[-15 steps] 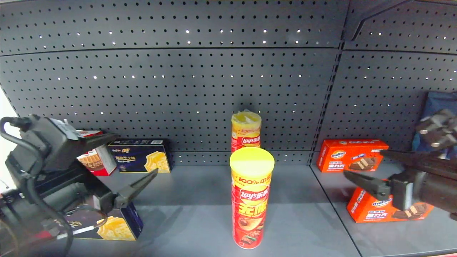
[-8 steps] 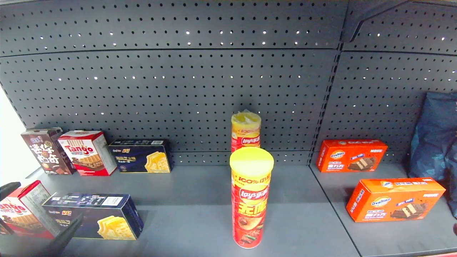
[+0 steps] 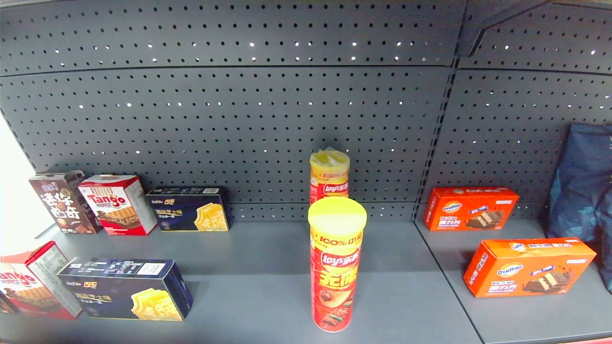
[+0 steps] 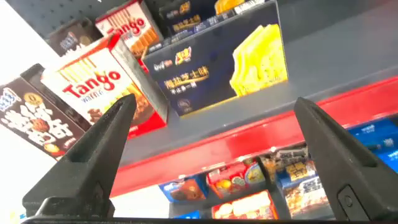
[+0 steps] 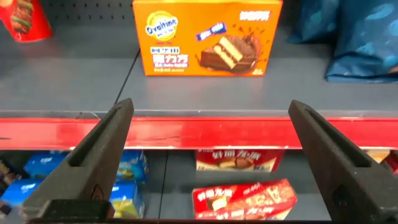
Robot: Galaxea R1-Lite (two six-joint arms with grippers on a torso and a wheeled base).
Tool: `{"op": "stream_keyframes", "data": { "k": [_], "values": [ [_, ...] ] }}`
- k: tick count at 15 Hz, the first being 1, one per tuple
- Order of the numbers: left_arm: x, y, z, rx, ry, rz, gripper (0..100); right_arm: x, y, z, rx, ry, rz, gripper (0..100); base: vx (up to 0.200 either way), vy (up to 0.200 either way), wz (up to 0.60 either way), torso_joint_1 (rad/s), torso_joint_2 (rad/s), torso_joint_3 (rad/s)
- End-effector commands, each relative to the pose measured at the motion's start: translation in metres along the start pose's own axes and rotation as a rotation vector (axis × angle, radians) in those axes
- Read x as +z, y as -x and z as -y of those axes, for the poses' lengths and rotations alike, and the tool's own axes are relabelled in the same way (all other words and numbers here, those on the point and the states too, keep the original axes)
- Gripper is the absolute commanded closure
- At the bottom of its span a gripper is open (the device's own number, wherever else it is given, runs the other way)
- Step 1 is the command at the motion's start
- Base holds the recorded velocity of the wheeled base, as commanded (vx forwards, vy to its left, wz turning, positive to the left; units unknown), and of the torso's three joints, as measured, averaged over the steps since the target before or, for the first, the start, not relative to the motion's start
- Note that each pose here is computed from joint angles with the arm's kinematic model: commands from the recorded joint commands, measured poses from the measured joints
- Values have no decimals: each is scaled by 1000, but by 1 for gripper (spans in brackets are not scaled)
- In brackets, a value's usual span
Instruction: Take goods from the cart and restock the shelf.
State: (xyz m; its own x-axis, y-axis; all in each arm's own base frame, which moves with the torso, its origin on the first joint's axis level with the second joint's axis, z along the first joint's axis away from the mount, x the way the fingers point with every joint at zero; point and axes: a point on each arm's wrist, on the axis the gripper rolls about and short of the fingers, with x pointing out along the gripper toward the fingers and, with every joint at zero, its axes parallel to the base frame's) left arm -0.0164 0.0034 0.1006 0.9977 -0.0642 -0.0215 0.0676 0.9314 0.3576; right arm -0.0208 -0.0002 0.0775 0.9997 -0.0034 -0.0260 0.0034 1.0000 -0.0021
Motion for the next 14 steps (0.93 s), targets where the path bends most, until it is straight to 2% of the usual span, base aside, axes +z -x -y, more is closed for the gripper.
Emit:
{"op": "stream_keyframes", "data": {
  "k": [1,4,7,9,10,11,12,13,14],
  "values": [
    [-12,-1,4,18,11,34,0,-2,2,0,-1,1,26,0,0,0,0,0,0,0],
    [-12,-1,5,18,42,33,0,-2,2,0,-1,1,26,0,0,0,0,0,0,0],
    [-15,-1,6,1,72,3,0,-2,2,0,0,1,24,0,0,0,0,0,0,0],
    [-15,-1,8,-78,110,25,0,-2,2,0,0,1,24,0,0,0,0,0,0,0],
    [-14,-1,10,-158,148,44,0,-2,2,0,0,1,24,0,0,0,0,0,0,0],
    [-15,-1,11,-199,165,43,0,-2,2,0,0,1,24,0,0,0,0,0,0,0],
    [-16,-1,12,-223,186,32,0,-2,2,0,0,1,24,0,0,0,0,0,0,0],
    [-20,0,14,-262,219,-11,0,-2,2,0,0,1,24,0,0,0,0,0,0,0],
    [-20,0,13,-271,226,-10,0,-2,2,0,0,1,24,0,0,0,0,0,0,0]
  ]
}}
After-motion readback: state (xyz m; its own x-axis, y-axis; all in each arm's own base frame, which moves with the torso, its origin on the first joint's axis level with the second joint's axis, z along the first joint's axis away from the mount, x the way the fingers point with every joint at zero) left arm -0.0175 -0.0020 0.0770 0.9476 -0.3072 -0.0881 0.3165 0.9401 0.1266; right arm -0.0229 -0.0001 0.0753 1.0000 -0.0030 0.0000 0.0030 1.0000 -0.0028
